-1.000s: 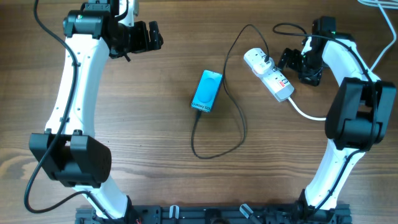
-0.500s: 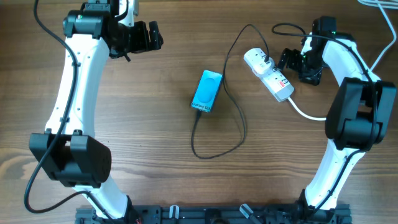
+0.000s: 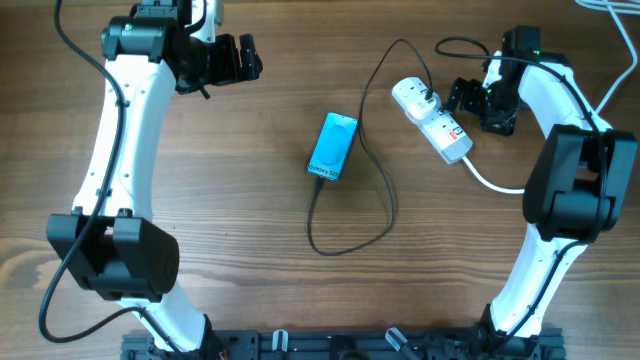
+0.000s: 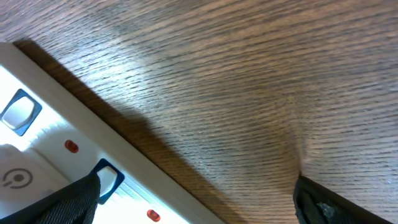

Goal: Plug charger to phone and switch on socket

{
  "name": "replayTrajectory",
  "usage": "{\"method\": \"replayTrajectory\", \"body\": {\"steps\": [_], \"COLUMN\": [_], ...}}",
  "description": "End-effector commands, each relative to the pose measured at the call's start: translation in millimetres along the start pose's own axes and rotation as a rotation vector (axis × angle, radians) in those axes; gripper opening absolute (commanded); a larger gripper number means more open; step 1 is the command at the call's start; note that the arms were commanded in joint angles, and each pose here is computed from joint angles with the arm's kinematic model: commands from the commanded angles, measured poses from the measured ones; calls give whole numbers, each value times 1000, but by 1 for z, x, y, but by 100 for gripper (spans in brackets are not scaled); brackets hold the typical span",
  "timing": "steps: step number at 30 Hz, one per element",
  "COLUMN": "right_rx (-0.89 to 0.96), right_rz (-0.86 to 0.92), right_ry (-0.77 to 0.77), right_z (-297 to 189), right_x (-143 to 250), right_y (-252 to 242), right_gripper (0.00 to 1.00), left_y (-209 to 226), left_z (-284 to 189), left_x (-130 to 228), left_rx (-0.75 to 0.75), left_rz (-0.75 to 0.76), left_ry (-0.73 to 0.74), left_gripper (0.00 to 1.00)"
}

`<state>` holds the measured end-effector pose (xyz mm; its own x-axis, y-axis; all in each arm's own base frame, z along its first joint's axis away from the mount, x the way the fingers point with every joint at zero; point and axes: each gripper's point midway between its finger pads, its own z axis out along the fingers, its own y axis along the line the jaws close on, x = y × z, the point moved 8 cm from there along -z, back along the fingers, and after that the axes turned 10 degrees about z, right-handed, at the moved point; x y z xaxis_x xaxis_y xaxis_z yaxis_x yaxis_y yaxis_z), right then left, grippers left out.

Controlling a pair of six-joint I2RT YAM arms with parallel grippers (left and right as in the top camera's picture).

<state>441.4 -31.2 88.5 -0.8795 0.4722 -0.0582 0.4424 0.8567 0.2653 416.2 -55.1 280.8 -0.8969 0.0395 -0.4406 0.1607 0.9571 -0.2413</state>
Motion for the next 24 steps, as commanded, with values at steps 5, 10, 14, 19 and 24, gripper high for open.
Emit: {"method": "replayTrajectory", "body": {"steps": [5, 10, 14, 19, 24], "right_rx": [-18, -4, 21, 31, -3], "right_rz": [-37, -32, -14, 55, 113], "right_ry": [53, 68, 50, 42, 31], "right_z": [12, 19, 19, 17, 14], "right_x": [6, 10, 7, 4, -2], "right_y": [2, -2, -5, -12, -20], "right_gripper": [100, 100, 100, 99, 100], "left_y": [3, 3, 3, 3, 3], "left_z": [3, 3, 3, 3, 3], "left_x": [1, 1, 1, 1, 1], "left_rx": [-14, -14, -14, -14, -14], "left_rz": [4, 4, 4, 4, 4], "left_ry": [8, 8, 8, 8, 8], "left_gripper": [100, 100, 100, 100, 100]}}
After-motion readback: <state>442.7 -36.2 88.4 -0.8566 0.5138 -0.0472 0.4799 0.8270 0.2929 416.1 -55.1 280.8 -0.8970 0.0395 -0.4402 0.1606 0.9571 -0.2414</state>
